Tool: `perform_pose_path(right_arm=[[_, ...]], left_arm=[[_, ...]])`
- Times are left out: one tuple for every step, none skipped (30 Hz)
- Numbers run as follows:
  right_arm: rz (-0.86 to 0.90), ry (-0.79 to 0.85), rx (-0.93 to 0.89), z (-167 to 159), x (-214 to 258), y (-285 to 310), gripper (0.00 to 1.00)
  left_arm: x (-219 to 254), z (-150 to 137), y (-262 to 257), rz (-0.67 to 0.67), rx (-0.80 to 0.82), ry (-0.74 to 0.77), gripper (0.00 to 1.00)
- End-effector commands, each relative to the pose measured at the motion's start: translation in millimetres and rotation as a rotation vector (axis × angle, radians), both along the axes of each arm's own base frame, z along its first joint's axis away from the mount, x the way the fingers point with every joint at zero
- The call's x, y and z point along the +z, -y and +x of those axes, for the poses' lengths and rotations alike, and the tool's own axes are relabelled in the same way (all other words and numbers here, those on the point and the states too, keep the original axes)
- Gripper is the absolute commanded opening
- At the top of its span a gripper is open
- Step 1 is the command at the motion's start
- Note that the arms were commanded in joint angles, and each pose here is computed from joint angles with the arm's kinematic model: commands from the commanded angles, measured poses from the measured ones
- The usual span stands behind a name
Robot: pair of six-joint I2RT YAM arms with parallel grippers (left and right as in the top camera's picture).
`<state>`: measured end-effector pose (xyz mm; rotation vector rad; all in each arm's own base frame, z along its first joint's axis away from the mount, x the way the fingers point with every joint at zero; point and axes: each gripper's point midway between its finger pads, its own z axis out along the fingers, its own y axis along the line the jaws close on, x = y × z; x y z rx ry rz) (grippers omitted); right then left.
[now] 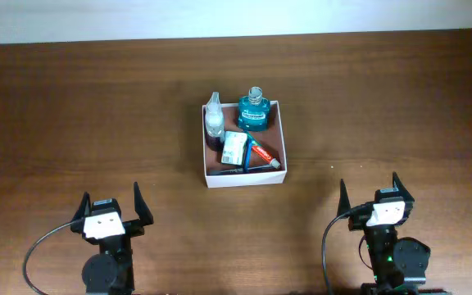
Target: Pack container
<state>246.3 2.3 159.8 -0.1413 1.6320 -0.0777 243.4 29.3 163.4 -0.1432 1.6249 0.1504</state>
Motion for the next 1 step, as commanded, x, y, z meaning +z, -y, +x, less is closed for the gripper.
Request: perform_pose_path(right_arm=[[-0.007, -0.003, -0.006, -0.2, -2.1, 0.6, 0.99]], left_arm=[[-1.6, 0.0, 0.2, 0.015, -0.004, -0.001, 0.99]])
